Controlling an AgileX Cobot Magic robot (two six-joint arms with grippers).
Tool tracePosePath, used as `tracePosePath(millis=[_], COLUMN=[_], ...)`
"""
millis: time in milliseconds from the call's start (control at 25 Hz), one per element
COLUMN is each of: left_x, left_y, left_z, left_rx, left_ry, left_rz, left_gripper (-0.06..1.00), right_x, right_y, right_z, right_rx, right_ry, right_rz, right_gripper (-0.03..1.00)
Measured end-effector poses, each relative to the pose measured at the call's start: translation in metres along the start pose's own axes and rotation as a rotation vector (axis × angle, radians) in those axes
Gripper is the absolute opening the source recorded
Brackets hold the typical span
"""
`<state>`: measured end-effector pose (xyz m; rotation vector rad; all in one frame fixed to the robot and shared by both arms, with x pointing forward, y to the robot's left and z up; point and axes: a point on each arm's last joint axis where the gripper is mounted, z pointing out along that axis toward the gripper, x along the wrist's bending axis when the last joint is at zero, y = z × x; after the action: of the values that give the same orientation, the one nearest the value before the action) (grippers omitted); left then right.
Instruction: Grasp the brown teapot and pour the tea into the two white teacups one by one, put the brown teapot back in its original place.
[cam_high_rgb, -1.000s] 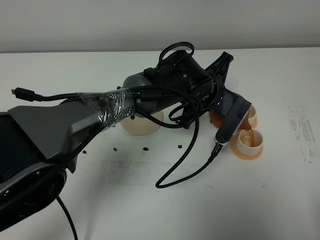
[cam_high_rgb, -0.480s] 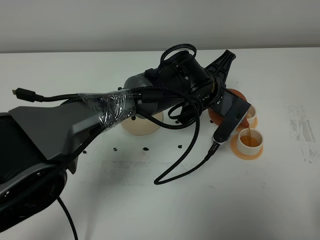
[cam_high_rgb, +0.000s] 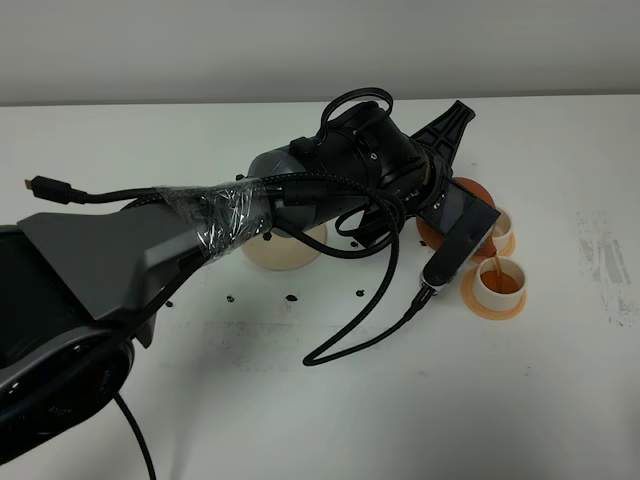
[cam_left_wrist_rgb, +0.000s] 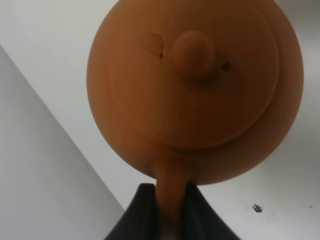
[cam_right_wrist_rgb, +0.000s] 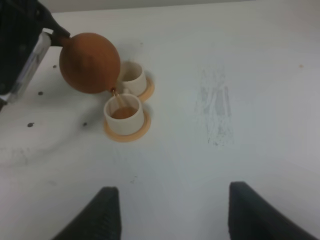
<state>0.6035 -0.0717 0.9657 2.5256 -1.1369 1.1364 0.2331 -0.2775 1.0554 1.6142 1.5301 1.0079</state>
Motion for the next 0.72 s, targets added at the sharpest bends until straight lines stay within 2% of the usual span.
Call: tracePosePath(millis=[720], left_x=[0.0034], left_y=[0.0006], left_z=[-0.0001], left_rx=[-0.006], left_ry=[0.037], left_rz=[0.062], left_gripper=[0.08], right_x=[0.0], right_y=[0.0], right_z=[0.0], right_rx=[0.0], right_ry=[0.0], right_rz=[0.0], right_gripper=[0.46])
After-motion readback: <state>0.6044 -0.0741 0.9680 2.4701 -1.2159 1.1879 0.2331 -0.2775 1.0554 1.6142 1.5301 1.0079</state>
